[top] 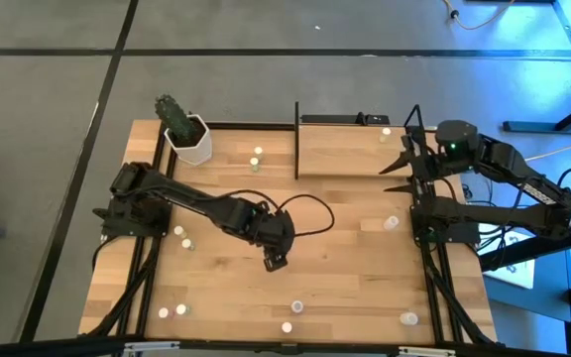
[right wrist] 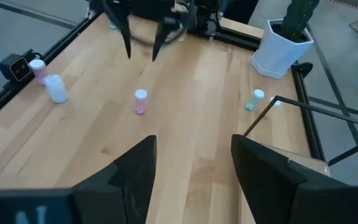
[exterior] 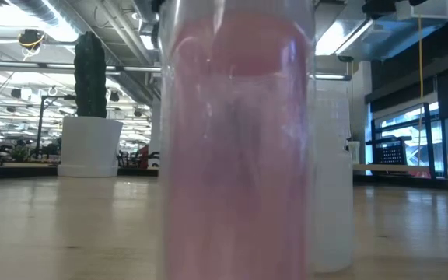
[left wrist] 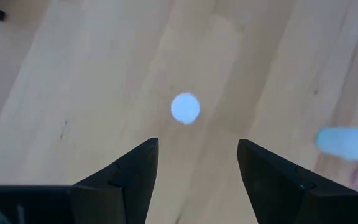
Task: Pick and place medicine bottles onto shelf by color
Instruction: Put the top pink pill bottle on the shelf
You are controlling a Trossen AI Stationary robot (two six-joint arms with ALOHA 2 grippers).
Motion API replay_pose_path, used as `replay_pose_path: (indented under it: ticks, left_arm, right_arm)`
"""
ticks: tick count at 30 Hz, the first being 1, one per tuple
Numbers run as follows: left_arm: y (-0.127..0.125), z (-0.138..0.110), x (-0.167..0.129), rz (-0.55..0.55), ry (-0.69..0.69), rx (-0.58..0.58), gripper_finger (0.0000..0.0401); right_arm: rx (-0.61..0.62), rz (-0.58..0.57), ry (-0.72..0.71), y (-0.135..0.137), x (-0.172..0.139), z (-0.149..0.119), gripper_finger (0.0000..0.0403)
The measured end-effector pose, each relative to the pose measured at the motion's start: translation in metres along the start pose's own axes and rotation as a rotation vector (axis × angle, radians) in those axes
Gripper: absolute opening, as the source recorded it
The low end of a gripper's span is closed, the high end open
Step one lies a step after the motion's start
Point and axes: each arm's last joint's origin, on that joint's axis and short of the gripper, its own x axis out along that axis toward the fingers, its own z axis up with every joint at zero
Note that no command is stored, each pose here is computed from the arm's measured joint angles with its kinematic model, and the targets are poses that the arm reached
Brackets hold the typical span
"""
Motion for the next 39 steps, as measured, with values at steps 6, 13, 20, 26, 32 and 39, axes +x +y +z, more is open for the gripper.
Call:
replay_pose_path:
  ticks: [6,13,20,26,32,39]
  left_arm:
    - [0.011,-0.002,0.024,-0.073,-0.001,0.057,0.0212]
    - [0.018,-0.006,0.044,-0.128,-0.037,0.085,0.0212]
    - [0.020,-0.017,0.059,-0.140,-0.058,0.087,0.0212]
    - [0.021,-0.021,0.066,-0.137,-0.083,0.107,0.0212]
    - [0.022,-0.022,0.066,-0.111,-0.095,0.108,0.0212]
    - [0.021,-0.022,0.071,-0.098,-0.103,0.109,0.0212]
  right_arm:
    - [0.000,0.000,0.000,0.000,0.000,0.000,0.0210]
    - [0.001,-0.001,0.000,0.000,0.000,0.000,0.0210]
    - [0.001,-0.001,0.000,0.000,0.000,0.000,0.0210]
    - [0.001,-0.001,0.000,0.000,0.000,0.000,0.0210]
    - [0.001,-0.002,0.001,0.000,0.000,0.000,0.0210]
    - [0.001,-0.009,0.005,0.000,0.000,0.000,0.0210]
